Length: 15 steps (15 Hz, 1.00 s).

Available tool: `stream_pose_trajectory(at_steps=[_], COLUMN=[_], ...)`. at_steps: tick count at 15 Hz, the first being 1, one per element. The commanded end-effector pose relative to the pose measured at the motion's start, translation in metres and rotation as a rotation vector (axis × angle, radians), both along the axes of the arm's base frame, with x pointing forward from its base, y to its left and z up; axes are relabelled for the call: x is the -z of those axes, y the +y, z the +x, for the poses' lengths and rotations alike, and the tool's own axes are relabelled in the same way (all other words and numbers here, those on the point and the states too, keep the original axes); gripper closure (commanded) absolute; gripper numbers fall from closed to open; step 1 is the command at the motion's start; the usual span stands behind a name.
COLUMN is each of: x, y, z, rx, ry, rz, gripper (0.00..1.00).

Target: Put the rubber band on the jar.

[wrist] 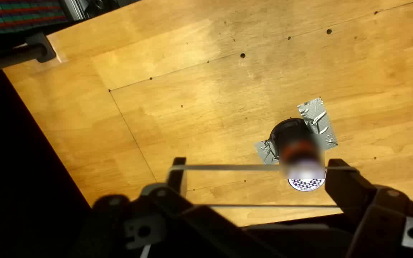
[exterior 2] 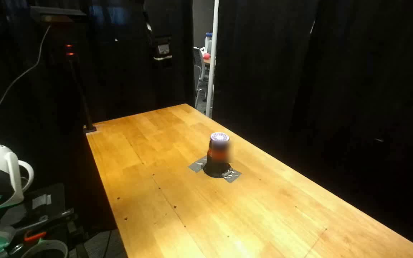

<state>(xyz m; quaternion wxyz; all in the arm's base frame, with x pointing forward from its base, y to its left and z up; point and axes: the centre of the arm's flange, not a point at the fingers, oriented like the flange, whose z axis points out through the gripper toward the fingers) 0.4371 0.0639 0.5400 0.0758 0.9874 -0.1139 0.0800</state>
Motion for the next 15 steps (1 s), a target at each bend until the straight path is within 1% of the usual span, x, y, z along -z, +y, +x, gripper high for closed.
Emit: stream_pose_trajectory(at_steps=[1,4,5,9,11,13,15], x=[-0.002,-0.007,-0.005,0.023,0.044,0.067,0.089], y=[0.0,0.001,0.005,0.035,0.053,0.066,0.073], z=[0.0,0.0,0.008,0.054,0.076,0.099,0.124], rx=[0.0,-0.001,-0.008,-0.119,-0.129,-0.112,-0.087], ry=[-0.005,-0.015,-0.011,0.109,0.14,0.132,0.081], rz=[0.001,0.001,0.02,0.153,0.178,0.17,0.137], gripper=[0.0,0.0,0.0,0.0,0.0,0.0,0.0])
